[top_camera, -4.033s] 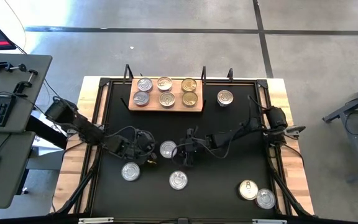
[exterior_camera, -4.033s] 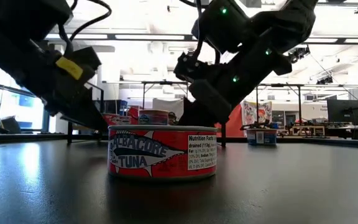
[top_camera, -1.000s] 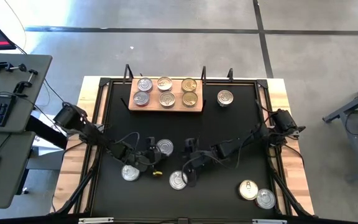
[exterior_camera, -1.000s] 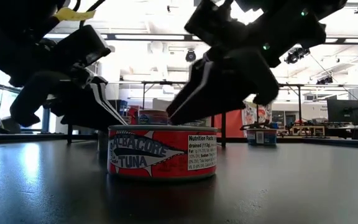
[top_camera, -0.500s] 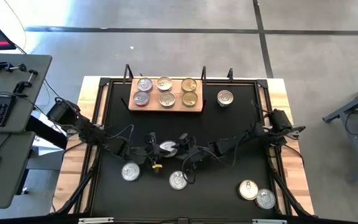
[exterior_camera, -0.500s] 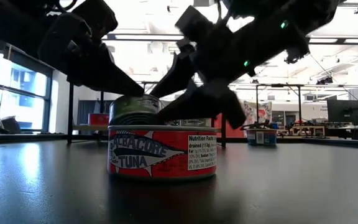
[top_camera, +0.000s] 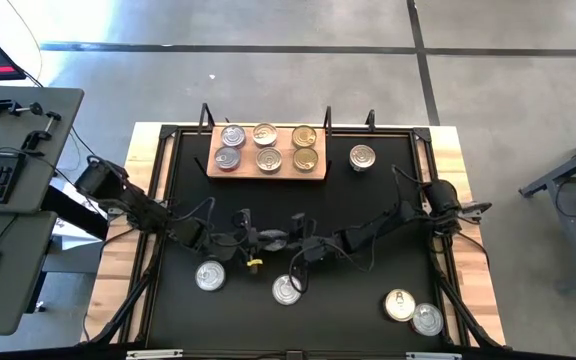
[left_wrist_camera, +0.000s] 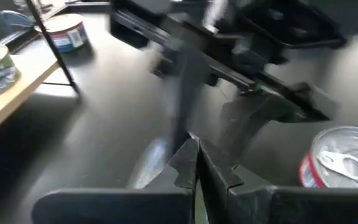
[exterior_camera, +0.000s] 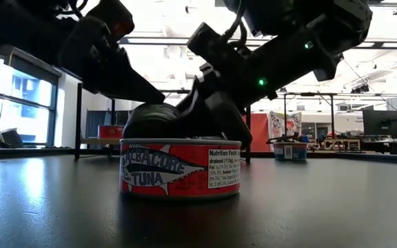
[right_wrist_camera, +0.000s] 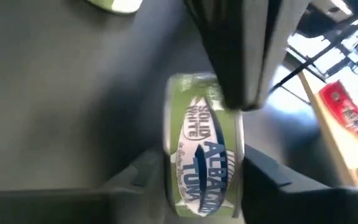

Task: Stack canned seafood by type on shelf
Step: Stack the green tuna can on top of the green tuna can on the shelf, then stack the blue and pink tuna can on top of the blue and pink tuna can on the shelf

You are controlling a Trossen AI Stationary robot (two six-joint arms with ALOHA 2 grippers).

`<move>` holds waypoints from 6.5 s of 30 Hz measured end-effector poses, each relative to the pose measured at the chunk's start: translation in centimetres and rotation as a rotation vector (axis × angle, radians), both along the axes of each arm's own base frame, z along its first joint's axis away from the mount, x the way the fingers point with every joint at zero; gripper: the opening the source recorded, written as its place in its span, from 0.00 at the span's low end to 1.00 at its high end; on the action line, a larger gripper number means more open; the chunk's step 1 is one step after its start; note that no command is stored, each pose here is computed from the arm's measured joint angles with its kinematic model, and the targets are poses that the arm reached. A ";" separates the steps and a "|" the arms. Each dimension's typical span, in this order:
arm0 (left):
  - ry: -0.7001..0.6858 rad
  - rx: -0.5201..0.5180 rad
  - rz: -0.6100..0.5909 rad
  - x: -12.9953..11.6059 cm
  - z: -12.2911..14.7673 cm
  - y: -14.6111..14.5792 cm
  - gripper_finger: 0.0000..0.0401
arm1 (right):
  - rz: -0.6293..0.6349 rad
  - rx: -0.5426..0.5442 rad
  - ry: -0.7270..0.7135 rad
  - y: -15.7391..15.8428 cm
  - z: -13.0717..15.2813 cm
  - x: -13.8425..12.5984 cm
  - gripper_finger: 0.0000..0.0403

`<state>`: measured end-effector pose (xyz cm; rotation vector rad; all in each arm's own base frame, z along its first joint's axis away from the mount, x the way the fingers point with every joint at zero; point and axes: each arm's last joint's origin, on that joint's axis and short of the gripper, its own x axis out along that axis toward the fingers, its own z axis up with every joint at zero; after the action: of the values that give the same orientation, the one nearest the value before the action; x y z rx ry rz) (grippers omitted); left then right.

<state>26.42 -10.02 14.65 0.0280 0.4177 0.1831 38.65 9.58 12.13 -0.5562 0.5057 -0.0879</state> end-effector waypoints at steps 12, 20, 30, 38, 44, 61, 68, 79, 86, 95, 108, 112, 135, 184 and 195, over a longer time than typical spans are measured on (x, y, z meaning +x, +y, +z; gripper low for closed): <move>0.097 -0.002 0.124 -3.3 1.3 -0.6 0.00 | -0.281 0.029 0.069 -0.2 7.2 -4.6 0.30; 0.088 -0.001 0.239 -4.1 -1.0 -0.7 0.00 | -0.480 0.019 0.091 -7.7 16.3 -3.8 0.30; 0.043 -0.039 0.281 -4.5 -2.5 -1.2 0.00 | -0.588 -0.183 0.358 -21.9 13.4 2.5 0.30; 0.041 -0.036 0.249 -4.9 -2.5 -2.0 0.00 | -0.722 -0.305 0.536 -26.6 9.2 3.1 0.30; 0.028 -0.020 0.252 -5.1 -2.5 -2.3 0.00 | -0.725 -0.257 0.564 -26.5 8.8 2.7 0.30; 0.026 -0.018 0.254 -5.1 -2.5 -2.3 0.00 | -0.646 -0.255 0.664 -24.6 8.5 2.5 0.60; 0.027 -0.017 0.254 -5.1 -2.5 -2.3 0.00 | -0.626 -0.141 0.483 -22.1 11.5 2.9 0.60; 0.025 -0.015 0.250 -5.2 -2.5 -2.4 0.00 | -0.294 0.228 0.310 -11.2 10.4 4.1 0.60; 0.014 -0.031 0.232 -5.7 -2.4 -3.1 0.00 | -0.428 0.254 0.328 -4.7 5.8 -1.4 0.53; -0.013 -0.056 0.246 -5.4 -2.2 -3.0 0.00 | -0.464 0.494 0.176 0.3 6.4 -11.9 0.45; -0.109 -0.099 0.168 -3.3 -0.7 -2.3 0.00 | -0.326 0.712 -0.241 1.7 0.1 -17.0 0.44; -0.116 -0.047 0.039 -2.4 0.5 -3.0 0.00 | -0.314 0.677 -0.230 1.8 -0.8 -16.8 0.44; 0.652 -0.171 0.280 -7.4 4.9 -9.7 0.00 | -0.298 0.565 -0.205 2.4 -1.8 -14.5 0.44; 0.049 0.023 0.324 -2.8 0.7 -5.6 0.00 | -0.730 0.885 1.014 11.2 6.1 -25.0 0.01; 0.053 0.036 0.333 -2.6 0.7 -5.2 0.00 | -0.571 0.795 0.760 8.1 4.5 -18.3 0.00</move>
<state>23.85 -15.21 15.32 -0.0019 0.4705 0.5186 20.38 17.63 16.67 0.3829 1.3521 -0.2070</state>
